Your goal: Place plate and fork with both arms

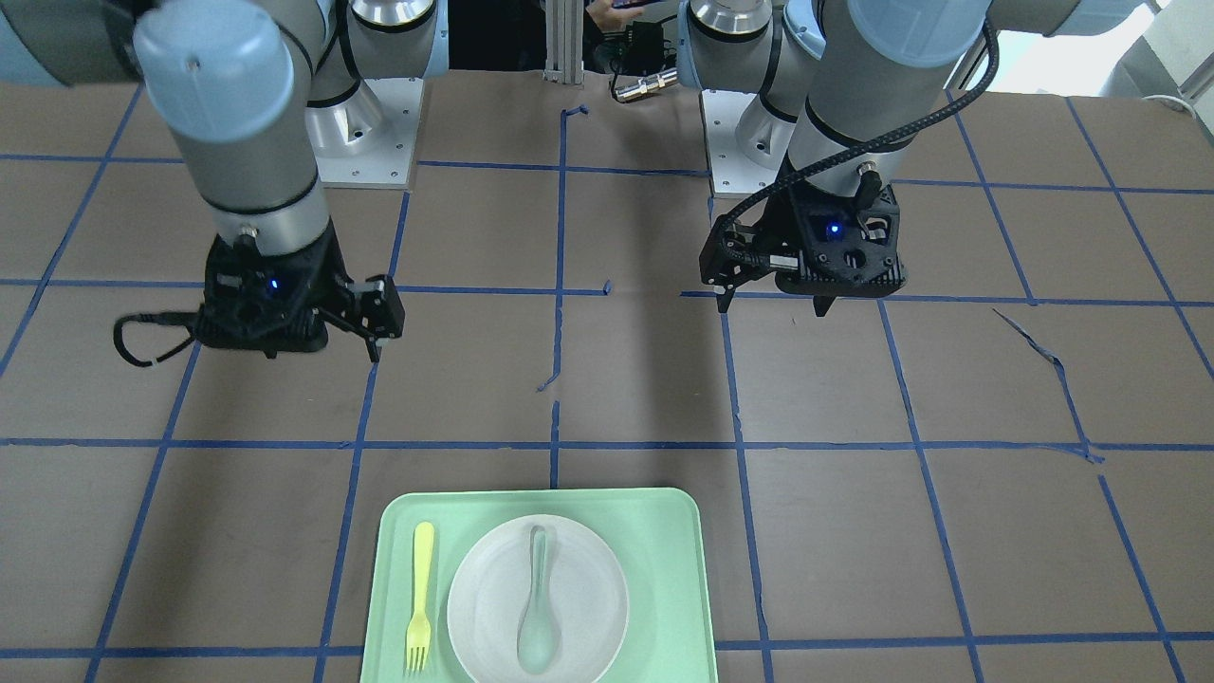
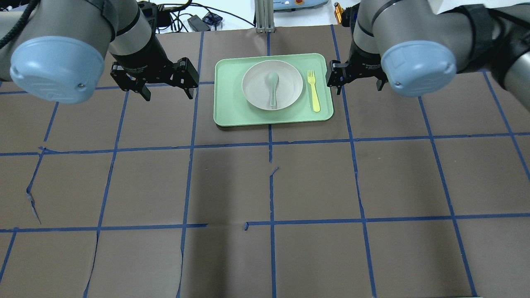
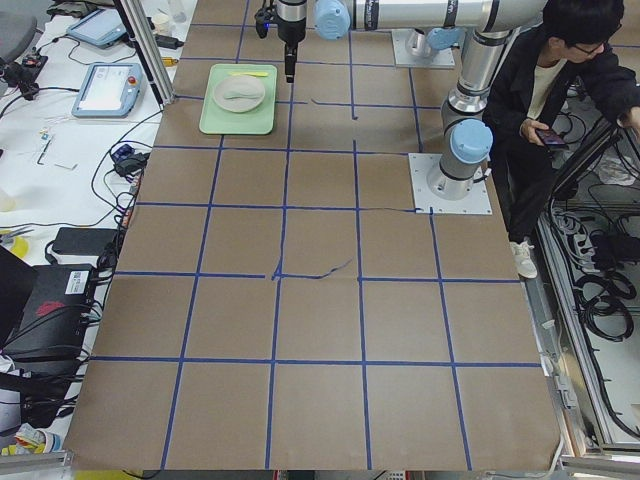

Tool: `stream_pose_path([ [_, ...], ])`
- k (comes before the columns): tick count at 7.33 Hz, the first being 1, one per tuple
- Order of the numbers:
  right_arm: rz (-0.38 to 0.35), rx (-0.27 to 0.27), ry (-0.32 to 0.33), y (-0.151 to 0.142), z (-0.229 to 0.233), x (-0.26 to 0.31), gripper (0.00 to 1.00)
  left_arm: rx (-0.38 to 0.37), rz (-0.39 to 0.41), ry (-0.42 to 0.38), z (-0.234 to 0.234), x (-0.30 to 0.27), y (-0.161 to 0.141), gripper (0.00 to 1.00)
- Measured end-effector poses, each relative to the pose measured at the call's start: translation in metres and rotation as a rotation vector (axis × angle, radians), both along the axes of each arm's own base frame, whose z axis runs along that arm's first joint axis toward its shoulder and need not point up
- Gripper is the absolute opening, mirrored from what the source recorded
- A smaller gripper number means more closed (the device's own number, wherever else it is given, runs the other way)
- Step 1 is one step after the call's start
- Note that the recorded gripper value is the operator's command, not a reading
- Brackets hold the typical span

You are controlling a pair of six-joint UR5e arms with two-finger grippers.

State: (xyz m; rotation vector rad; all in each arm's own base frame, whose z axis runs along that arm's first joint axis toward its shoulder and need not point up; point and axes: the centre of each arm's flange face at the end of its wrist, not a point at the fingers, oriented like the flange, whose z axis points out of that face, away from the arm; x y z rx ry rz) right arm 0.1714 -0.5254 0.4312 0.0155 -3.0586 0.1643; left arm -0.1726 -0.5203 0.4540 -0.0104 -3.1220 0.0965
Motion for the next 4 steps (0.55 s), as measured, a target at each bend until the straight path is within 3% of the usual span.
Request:
stream_pose_path([
  [2, 0.001, 0.027, -0.043, 0.032, 0.040, 0.000, 1.00, 0.001, -0.001, -0.002, 0.000, -0.001, 0.001, 1.00],
  [4, 0.003, 0.035, -0.074, 0.037, 0.048, 0.003, 1.00, 0.001, -0.002, -0.002, 0.000, -0.001, 0.001, 1.00],
])
